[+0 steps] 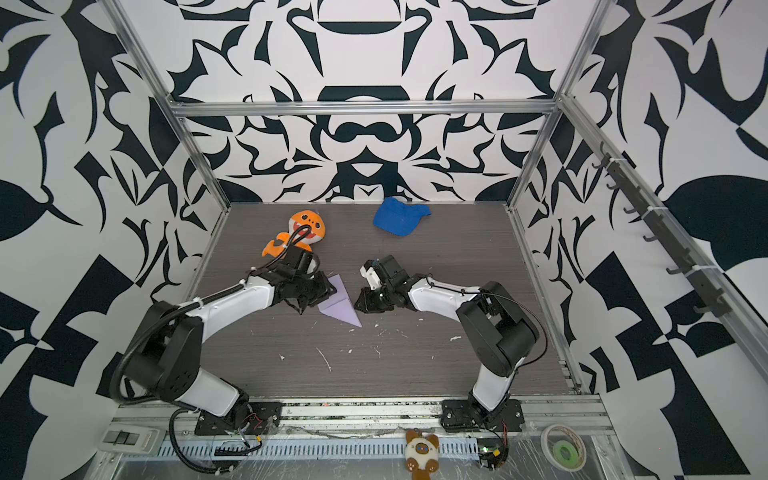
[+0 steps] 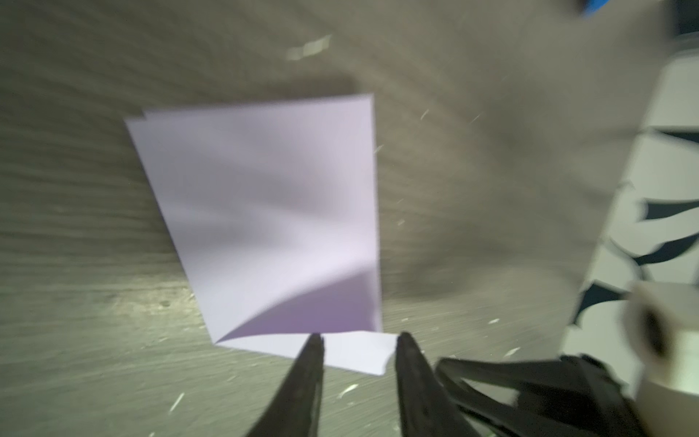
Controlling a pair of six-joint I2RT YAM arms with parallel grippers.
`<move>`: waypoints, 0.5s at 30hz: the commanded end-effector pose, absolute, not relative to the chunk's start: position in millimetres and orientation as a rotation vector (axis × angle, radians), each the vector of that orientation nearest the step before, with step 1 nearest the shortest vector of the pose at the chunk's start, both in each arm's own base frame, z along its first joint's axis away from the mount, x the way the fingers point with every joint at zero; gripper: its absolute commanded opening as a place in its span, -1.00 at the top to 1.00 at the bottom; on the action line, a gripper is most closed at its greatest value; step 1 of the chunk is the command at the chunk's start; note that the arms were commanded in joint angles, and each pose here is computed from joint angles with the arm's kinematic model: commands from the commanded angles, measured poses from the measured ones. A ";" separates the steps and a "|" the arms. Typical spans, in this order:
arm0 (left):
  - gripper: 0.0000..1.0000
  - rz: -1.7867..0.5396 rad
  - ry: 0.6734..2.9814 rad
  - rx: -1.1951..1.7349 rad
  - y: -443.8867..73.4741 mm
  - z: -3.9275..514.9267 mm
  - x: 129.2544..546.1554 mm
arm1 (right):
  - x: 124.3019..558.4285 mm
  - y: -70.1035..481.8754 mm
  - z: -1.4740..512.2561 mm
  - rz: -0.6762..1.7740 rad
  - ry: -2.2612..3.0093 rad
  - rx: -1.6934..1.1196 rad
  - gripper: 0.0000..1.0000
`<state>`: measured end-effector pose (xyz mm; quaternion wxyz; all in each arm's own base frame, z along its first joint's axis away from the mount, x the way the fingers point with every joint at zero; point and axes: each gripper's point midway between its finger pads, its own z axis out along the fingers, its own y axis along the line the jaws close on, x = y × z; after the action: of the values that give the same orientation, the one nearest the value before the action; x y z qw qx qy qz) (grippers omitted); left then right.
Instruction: Fold a paper plane with a square sheet of paper (pick it up from the middle)
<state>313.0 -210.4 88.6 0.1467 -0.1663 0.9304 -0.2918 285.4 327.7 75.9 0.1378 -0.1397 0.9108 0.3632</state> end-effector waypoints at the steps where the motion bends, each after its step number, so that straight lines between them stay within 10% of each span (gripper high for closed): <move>1: 0.10 -0.844 2.651 -0.613 -189.5 76.9 304.9 | 304.2 339.6 88.9 1.003 2.512 -0.547 0.43; 7: -0.25 -0.960 2.591 -0.717 -175.7 62.5 291.0 | 304.8 351.5 88.3 1.031 2.424 -0.712 0.15; 15: -0.61 -1.039 2.527 -0.673 -175.8 57.6 285.6 | 313.4 365.3 85.1 1.178 2.386 -0.725 0.33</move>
<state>277.2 -169.2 44.7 0.1359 -0.2502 0.9006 -0.3284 303.0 351.2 57.0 0.1613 -0.2373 0.8801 0.3782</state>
